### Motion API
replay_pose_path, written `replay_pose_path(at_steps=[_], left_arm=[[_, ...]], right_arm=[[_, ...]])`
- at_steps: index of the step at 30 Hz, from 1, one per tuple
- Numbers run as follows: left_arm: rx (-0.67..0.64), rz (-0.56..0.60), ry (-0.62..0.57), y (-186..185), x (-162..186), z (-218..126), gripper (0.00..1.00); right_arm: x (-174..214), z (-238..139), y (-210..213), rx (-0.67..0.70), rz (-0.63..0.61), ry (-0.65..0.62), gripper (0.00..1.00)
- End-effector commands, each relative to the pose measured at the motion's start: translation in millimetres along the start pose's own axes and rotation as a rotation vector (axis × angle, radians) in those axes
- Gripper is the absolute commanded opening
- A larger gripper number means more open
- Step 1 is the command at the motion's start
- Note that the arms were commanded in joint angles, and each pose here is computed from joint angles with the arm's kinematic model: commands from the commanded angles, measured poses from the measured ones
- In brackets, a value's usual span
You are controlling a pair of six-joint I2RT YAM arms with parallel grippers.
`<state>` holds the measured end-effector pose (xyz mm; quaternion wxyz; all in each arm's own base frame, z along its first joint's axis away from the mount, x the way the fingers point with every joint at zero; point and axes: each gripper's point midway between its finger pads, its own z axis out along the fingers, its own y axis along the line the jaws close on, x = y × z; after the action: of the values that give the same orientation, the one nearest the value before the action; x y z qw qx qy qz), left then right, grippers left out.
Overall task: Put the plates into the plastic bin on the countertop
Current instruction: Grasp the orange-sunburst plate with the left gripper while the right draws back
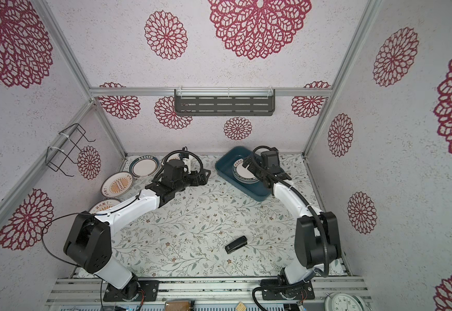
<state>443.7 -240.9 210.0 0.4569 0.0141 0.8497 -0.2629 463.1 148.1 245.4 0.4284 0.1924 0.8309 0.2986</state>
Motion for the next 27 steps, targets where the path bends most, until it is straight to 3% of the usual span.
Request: replay_pose_path(at_steps=[1,5,12,20,27], left_arm=[[-0.01,-0.101,-0.046,31,-21,-10,0.97],[-0.093,-0.258,-0.008,87,-22,-10,0.97],[-0.086,-0.559,0.0,171,-13,-4,0.98],[-0.203,-0.703,0.034,246,-1,20,0.98],[-0.224,-0.79,0.068,284,7,50,0.96]], right_arm=[[-1,-25,62,-0.237,-0.18,-0.032,0.99],[24,-38,112,-0.467,-0.253,0.006,0.99],[72,-48,182,-0.693,-0.382,0.082,0.99],[105,-34,219,-0.724,-0.428,0.103,0.99],[113,-29,228,-0.745,-0.413,0.126,0.99]])
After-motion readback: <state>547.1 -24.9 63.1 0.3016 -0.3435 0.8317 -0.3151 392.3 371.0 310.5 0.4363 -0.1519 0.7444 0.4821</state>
